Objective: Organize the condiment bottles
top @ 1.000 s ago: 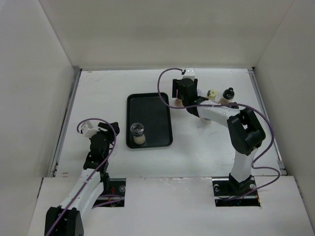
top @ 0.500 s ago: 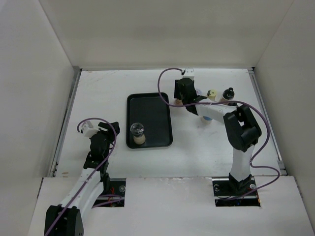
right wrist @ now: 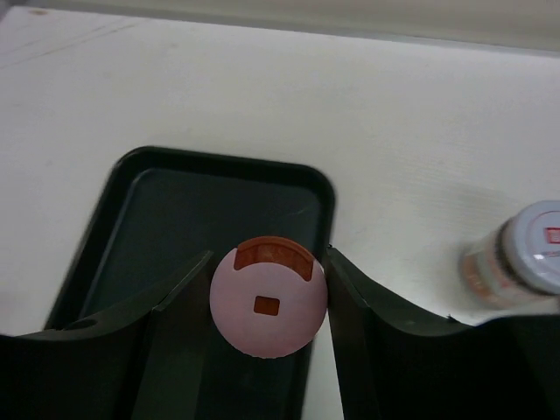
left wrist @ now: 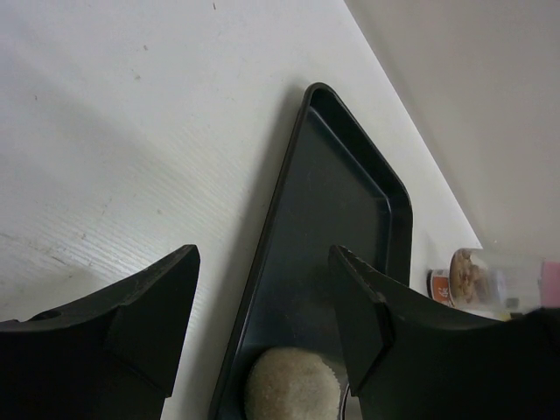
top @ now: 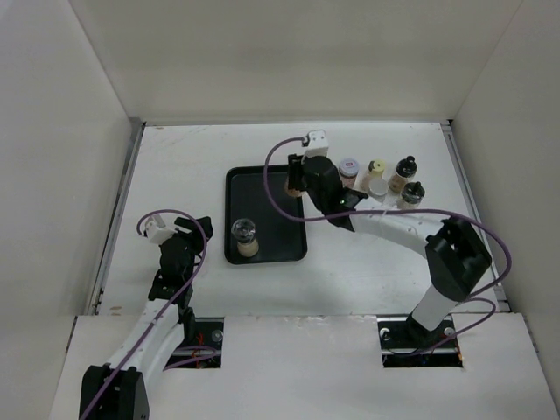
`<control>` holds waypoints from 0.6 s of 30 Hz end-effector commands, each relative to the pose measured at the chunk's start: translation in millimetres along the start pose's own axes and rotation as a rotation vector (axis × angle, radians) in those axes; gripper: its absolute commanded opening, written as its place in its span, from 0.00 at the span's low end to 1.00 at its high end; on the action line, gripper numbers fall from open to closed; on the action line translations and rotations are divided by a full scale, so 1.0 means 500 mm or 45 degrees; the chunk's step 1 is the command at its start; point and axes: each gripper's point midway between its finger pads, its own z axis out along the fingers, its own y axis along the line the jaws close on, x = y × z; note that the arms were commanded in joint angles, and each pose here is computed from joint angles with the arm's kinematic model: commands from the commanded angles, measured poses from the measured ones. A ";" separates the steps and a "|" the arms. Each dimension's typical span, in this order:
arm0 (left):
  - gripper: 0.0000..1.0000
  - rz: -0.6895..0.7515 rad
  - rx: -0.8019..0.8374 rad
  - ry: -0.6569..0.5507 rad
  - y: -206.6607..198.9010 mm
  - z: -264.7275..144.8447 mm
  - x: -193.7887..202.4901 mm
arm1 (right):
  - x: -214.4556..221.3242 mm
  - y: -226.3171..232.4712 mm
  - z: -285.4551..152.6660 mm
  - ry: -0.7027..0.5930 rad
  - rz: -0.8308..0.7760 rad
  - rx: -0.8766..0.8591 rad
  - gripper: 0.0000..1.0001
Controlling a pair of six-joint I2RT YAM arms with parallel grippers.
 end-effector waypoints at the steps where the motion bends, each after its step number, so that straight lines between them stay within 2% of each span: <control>1: 0.59 -0.006 0.038 -0.021 -0.011 0.002 -0.007 | 0.017 0.071 -0.045 -0.022 0.014 -0.102 0.40; 9: 0.59 -0.015 0.051 -0.020 -0.013 0.001 -0.007 | 0.127 0.229 -0.130 0.087 -0.017 -0.320 0.40; 13: 0.59 -0.012 0.045 -0.018 -0.012 0.003 -0.007 | 0.178 0.271 -0.157 0.147 -0.041 -0.368 0.40; 18: 0.59 -0.016 0.041 -0.023 -0.011 0.003 -0.008 | 0.236 0.276 -0.168 0.214 -0.060 -0.351 0.42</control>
